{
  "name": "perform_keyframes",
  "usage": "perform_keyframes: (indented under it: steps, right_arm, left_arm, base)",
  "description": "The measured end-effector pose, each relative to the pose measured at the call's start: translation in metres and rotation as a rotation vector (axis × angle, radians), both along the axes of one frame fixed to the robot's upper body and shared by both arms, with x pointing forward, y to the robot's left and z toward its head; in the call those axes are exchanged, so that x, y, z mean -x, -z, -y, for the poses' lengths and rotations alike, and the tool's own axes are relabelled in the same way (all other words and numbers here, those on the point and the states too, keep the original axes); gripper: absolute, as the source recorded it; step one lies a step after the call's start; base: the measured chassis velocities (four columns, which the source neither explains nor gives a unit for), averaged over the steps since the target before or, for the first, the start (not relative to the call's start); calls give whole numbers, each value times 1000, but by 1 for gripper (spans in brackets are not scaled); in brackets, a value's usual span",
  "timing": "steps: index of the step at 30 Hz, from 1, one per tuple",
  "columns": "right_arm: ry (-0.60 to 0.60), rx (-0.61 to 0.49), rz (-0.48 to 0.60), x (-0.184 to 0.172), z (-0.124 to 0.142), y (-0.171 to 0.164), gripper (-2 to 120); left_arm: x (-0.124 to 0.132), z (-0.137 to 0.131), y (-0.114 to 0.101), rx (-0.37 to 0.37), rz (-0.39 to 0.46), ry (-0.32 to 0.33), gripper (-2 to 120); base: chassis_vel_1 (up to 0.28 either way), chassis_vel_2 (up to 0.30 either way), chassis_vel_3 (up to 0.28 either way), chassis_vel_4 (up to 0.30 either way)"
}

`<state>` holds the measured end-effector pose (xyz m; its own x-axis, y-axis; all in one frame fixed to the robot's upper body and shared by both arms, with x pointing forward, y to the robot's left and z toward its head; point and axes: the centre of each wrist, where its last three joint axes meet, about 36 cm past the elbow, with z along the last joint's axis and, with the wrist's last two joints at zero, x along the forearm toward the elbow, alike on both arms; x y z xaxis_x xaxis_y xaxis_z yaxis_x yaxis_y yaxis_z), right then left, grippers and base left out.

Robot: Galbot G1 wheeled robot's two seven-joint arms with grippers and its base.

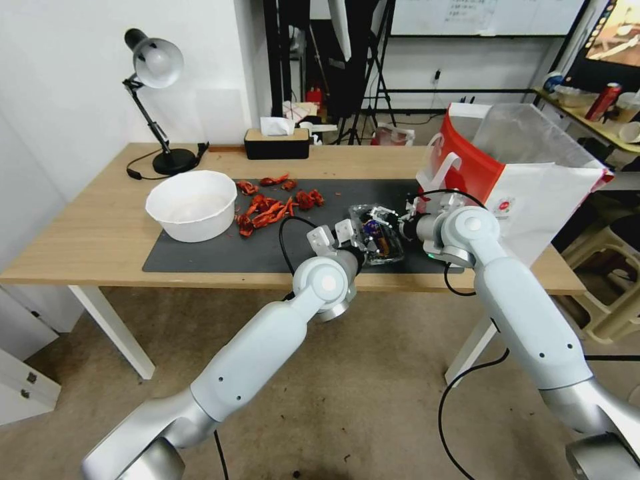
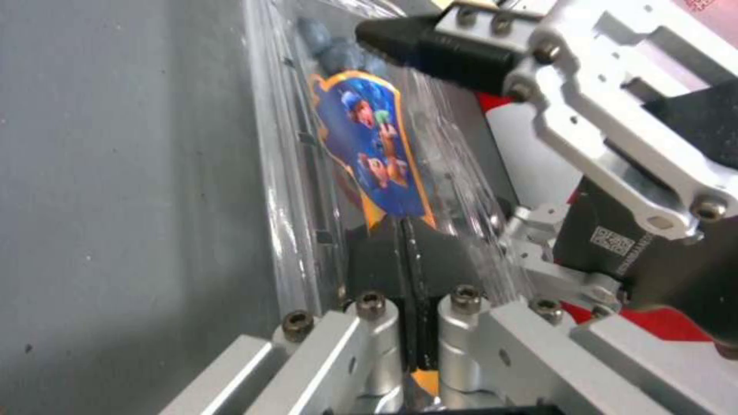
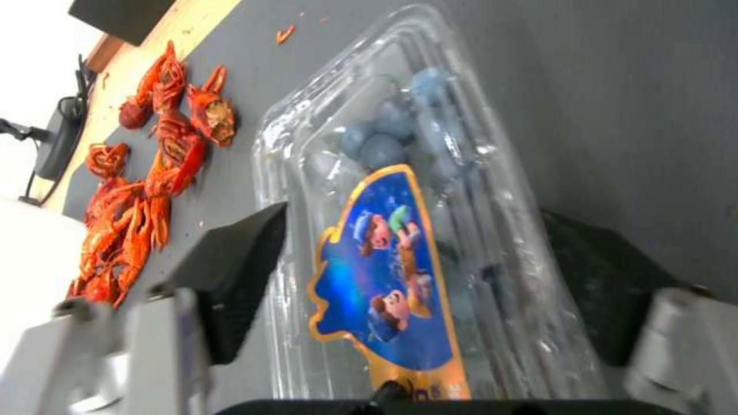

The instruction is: Close the takeout container lid, then place the container into the takeout bag.

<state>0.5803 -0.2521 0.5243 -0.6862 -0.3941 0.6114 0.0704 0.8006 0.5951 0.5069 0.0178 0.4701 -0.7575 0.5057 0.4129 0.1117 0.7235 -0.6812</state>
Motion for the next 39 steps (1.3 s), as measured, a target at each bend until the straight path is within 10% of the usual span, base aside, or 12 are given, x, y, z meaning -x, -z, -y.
perform_keyframes:
  steps: [17,39]
  right_arm:
    - [-7,15,-9,4,-1,4,14]
    - [3,18,1,8,3,3,14]
  left_arm:
    - [-1,-4,-1,0,2,-9,0]
    - [13,-67,-35,32,99,-63,0]
  base:
    - [0,0,0,0]
    - [0,0,0,0]
